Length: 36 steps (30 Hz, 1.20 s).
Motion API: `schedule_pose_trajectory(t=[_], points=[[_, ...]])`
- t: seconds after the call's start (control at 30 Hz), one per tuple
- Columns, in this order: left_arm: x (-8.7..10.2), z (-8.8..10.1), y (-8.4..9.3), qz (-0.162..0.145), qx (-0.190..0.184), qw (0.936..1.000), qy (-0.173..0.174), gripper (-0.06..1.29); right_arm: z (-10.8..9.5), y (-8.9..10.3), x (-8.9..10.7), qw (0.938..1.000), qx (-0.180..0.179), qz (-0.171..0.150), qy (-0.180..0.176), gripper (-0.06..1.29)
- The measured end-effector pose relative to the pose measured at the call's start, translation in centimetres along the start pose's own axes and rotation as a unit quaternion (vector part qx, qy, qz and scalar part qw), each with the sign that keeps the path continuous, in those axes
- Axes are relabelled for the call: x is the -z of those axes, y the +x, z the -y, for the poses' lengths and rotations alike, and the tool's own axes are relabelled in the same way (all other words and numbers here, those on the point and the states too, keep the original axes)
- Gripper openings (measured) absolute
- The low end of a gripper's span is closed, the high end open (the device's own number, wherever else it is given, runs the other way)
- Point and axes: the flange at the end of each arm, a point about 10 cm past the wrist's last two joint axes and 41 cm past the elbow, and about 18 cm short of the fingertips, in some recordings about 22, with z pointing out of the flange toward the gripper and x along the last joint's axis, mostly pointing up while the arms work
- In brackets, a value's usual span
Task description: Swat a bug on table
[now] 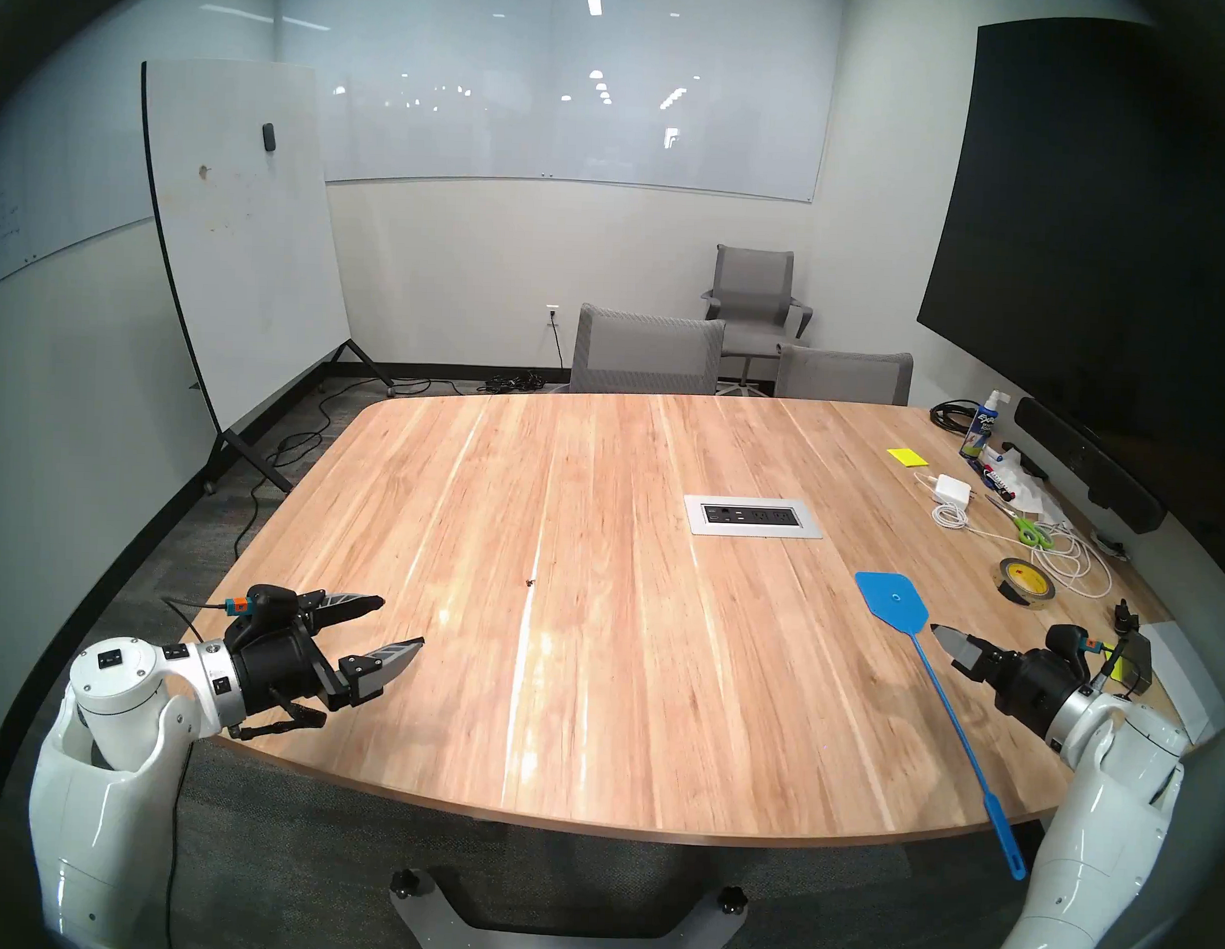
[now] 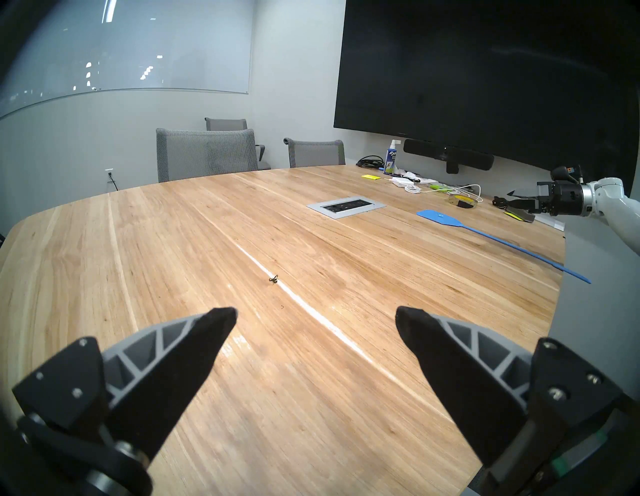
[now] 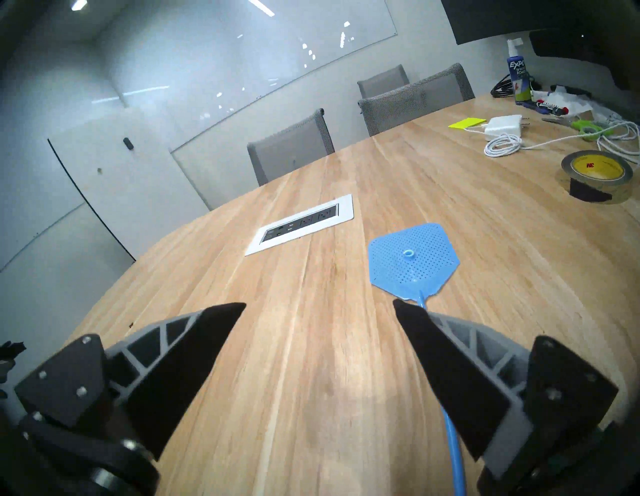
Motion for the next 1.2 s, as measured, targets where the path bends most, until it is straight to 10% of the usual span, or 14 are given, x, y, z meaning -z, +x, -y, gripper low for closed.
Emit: schedule_pose_trajectory(t=[0.87, 1.2], points=[[0.0, 0.0, 0.0, 0.000, 0.000, 1.0000, 0.000, 1.25, 0.5, 0.9, -1.7, 0.9911, -0.116, -0.063, -0.017, 1.23], [0.0, 0.0, 0.0, 0.000, 0.000, 1.0000, 0.000, 1.25, 1.3, 0.9, -6.5, 0.9885, -0.139, -0.055, -0.022, 1.23]])
